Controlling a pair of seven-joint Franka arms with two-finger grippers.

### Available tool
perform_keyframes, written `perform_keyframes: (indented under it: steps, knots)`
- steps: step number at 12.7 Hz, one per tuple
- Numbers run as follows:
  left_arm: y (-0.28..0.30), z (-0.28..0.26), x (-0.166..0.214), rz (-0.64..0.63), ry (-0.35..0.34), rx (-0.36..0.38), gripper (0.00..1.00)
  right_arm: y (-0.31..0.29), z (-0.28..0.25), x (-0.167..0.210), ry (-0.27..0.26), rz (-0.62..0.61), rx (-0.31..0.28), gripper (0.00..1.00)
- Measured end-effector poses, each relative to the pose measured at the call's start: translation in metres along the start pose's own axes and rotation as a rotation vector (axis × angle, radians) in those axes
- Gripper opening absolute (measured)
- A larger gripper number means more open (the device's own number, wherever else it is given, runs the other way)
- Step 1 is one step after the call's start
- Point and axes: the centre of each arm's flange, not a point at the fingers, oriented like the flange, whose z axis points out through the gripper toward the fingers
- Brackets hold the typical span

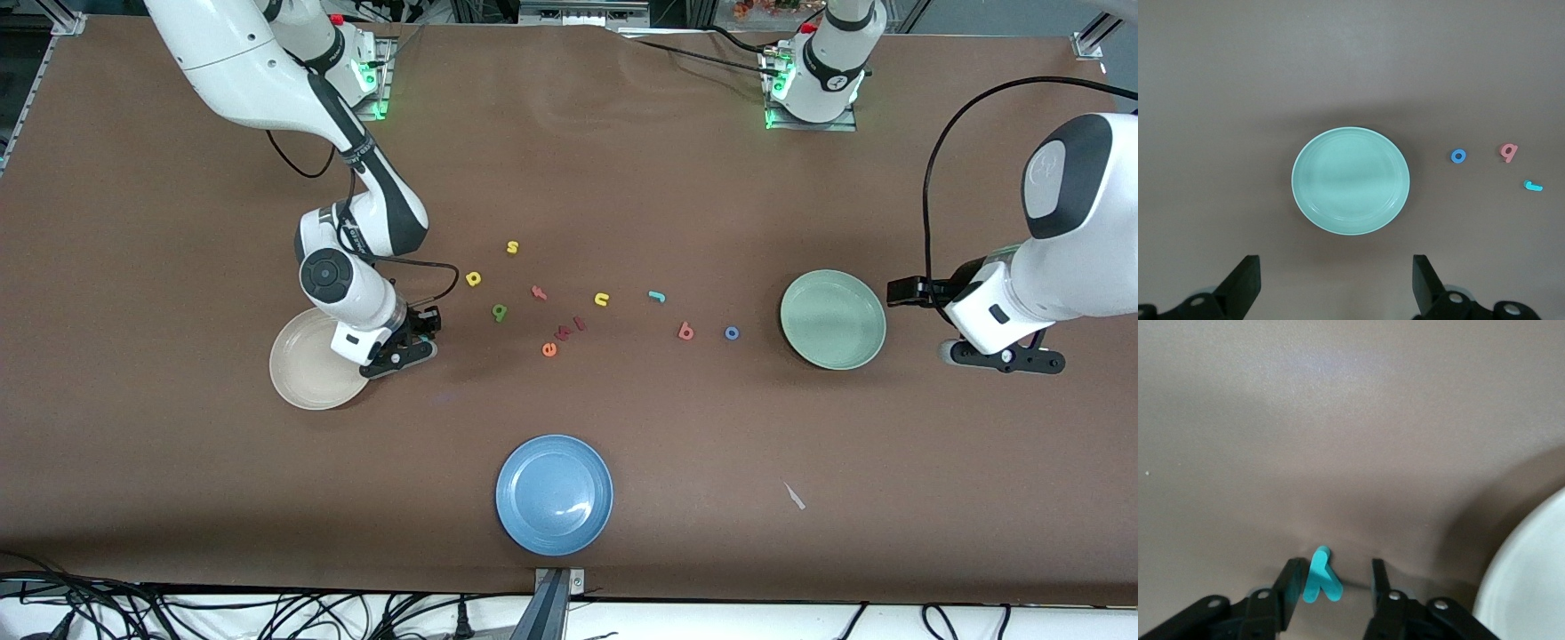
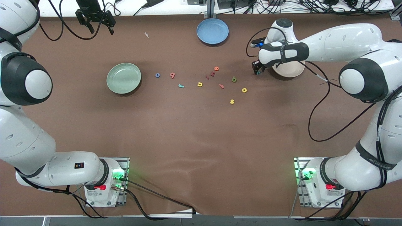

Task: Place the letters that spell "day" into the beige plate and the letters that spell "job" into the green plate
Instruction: 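Lower the right gripper and grasp the teal y letter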

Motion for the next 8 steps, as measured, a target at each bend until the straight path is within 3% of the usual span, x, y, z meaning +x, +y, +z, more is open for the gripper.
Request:
perform_keyframes:
  steps: [3,4,5,6,8]
  knots:
    - [0.0003,0.0011,0.0004,-0.001,-0.002,0.0,1.0,0.0001,-0.0004,0.0,0.0,0.0,0.0,0.41]
    - [0.0003,0.0011,0.0004,-0.001,-0.002,0.0,1.0,0.0002,-0.0007,0.0,0.001,0.0,0.0,0.33]
    - [0.0003,0.0011,0.0004,-0.001,-0.002,0.0,1.0,0.0002,-0.0007,0.0,0.001,0.0,0.0,0.33]
    - [0.0003,0.0011,0.0004,-0.001,-0.002,0.0,1.0,0.0001,-0.0012,0.0002,0.003,0.0,0.0,0.26]
    - [0.0019,0.0018,0.0006,-0.013,-0.003,0.0,1.0,-0.0004,-0.0018,0.0003,0.004,-0.001,-0.001,0.24]
